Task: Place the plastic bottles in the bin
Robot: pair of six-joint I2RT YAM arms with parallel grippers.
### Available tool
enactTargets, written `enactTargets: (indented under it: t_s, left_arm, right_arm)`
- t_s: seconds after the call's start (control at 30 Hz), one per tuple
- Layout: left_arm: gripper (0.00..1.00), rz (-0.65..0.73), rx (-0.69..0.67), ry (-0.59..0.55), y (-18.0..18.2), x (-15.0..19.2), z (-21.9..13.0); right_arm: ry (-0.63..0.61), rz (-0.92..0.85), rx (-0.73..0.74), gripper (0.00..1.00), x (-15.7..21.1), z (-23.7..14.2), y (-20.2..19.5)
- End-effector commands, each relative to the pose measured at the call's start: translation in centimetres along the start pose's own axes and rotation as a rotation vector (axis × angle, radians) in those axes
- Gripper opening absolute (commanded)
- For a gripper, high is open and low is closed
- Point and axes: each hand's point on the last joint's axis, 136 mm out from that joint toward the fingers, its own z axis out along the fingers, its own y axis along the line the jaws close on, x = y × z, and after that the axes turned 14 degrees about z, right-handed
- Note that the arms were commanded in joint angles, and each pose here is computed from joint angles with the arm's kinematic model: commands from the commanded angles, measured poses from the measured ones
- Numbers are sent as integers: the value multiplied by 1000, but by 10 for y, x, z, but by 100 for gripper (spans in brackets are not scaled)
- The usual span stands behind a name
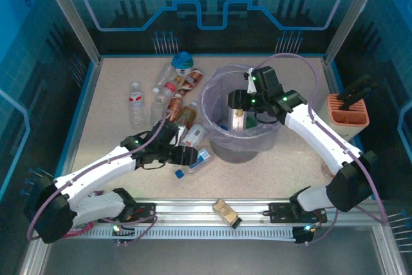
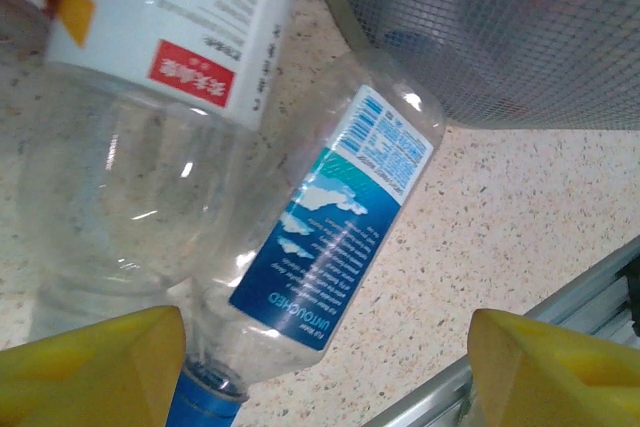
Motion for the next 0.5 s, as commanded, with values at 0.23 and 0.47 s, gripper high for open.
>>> enactTargets:
  t_s: [0.23, 0.47]
  left_arm:
    - [79, 93, -68, 95, -2, 15, 27]
    - [80, 133, -111, 138, 3, 22, 35]
  right_arm:
    - [-6, 73, -11, 53, 15, 20, -6]
    - [-33, 39, 13, 79, 9, 4, -5]
